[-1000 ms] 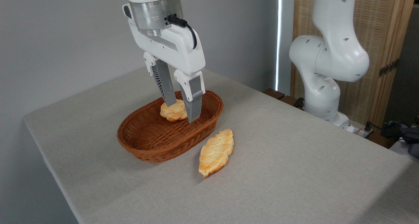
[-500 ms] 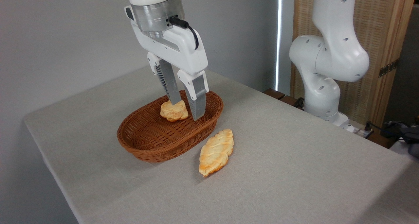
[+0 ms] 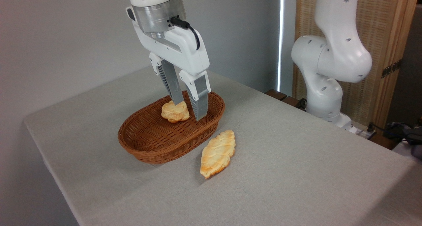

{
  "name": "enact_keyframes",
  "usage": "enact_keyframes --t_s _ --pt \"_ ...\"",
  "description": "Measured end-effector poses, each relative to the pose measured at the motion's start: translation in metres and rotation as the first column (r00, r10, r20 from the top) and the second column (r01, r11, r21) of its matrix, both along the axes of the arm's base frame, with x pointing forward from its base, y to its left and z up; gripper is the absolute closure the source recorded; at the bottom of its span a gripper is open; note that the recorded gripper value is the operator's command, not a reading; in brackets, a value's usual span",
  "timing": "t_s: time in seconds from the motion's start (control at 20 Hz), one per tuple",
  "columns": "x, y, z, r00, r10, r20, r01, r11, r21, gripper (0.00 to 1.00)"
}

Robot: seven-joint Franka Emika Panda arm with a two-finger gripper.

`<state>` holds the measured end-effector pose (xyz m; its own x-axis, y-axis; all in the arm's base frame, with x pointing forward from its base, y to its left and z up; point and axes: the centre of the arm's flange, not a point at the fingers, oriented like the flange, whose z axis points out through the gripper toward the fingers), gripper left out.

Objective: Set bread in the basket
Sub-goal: 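Move the gripper over the golden bread on the table and lower it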

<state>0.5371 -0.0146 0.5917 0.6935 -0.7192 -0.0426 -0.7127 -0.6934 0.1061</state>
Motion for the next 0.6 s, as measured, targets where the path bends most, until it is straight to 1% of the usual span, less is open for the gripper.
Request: enact_keyframes --t_s 0.15,0.25,0.35,0.6 --pt "0.0 0.001 -0.003 1.0 0.003 -0.005 -0.003 1.0 0.0 0.0" --pt "0.0 0.007 -0.01 1.0 0.015 -0.019 -0.015 1.0 0.0 0.0" --pt "0.004 0.017 -0.027 0.999 0.033 -0.032 -0.033 0.999 0.001 0.0" --pt "0.023 0.04 -0.086 0.996 0.09 -0.025 -0.09 0.996 0.005 0.0"
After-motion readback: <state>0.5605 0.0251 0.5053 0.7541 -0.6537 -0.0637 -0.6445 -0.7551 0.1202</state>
